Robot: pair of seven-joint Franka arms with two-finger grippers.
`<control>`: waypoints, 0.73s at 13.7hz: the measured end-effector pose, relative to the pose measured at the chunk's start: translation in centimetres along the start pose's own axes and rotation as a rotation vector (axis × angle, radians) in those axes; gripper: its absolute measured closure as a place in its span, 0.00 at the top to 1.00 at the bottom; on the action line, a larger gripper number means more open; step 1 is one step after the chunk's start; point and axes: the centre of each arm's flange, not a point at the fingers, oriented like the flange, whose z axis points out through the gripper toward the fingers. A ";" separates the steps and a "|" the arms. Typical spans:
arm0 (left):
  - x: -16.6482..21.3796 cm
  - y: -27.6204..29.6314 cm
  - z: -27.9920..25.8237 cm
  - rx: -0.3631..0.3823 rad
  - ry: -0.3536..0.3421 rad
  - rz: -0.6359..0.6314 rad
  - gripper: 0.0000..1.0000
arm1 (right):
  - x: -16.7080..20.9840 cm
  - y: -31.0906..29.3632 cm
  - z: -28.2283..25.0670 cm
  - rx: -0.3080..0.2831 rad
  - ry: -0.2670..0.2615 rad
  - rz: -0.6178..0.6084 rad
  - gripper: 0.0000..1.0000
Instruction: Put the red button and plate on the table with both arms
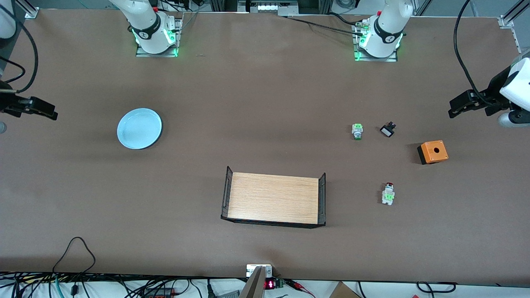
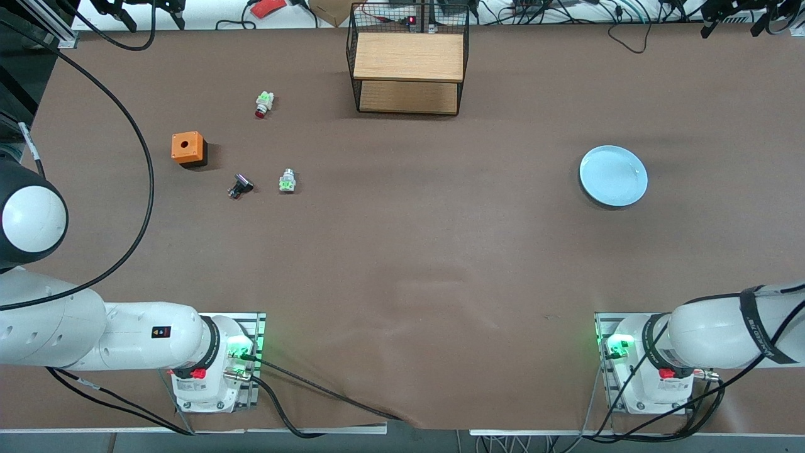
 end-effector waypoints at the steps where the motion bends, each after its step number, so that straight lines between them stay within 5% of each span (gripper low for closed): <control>1: 0.0 0.0 0.0 0.000 0.000 0.000 1.00 | -0.7 0.0 -0.2 0.003 0.003 -0.001 1.00; 10: 0.0 0.0 0.0 0.000 0.000 0.000 1.00 | -1.4 -1.4 -1.2 0.004 0.006 -0.004 1.00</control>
